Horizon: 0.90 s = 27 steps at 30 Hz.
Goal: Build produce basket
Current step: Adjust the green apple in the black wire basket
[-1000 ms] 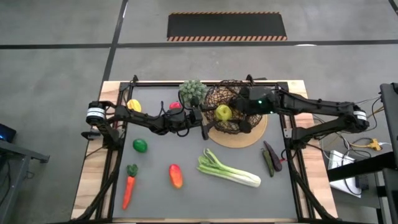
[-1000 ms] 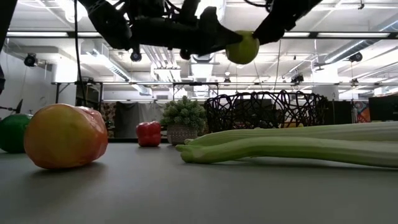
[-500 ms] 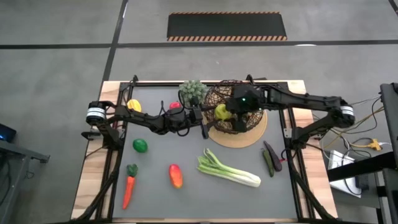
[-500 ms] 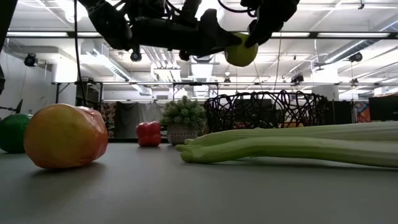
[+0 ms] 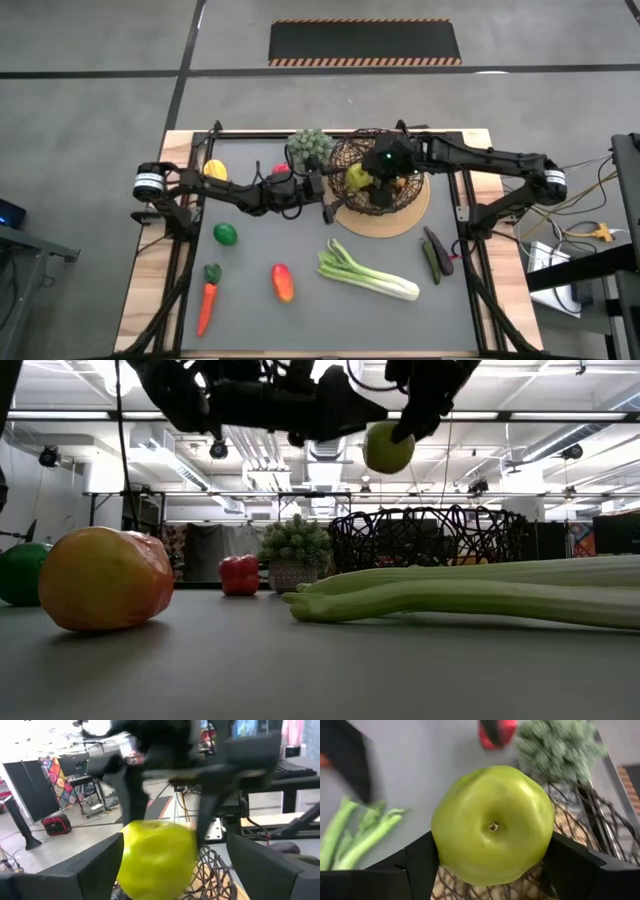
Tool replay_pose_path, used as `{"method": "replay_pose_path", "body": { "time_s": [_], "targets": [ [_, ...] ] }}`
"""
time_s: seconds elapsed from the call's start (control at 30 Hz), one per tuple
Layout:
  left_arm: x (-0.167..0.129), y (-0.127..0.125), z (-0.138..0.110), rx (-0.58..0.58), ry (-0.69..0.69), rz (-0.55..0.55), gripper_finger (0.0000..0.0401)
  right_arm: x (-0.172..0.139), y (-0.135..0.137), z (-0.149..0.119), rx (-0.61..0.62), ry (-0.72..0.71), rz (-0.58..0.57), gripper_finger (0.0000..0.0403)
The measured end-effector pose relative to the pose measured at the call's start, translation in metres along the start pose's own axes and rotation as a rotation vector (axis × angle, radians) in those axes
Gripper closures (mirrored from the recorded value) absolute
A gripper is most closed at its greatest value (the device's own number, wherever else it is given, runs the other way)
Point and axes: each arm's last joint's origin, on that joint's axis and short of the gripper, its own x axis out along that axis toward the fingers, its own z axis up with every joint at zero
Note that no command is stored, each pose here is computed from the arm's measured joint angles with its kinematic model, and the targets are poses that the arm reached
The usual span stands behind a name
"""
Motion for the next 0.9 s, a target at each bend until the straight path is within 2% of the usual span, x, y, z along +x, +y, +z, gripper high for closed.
{"method": "replay_pose_path", "body": {
  "time_s": [0.23,0.43,0.67,0.9],
  "targets": [
    [-0.021,0.011,0.029,0.095,0.059,-0.015,0.0063,0.015,-0.026,-0.007,0.058,0.077,-0.039,0.0117],
    [-0.046,0.018,0.048,0.140,0.058,-0.019,0.0063,0.052,-0.055,-0.017,0.132,0.185,-0.069,0.0116],
    [-0.077,0.026,0.053,0.125,-0.002,0.002,0.0063,0.098,-0.082,-0.032,0.249,0.279,-0.090,0.0115],
    [-0.094,0.029,0.048,0.112,-0.054,0.018,0.0063,0.122,-0.099,-0.043,0.353,0.305,-0.118,0.0114]
  ]
}}
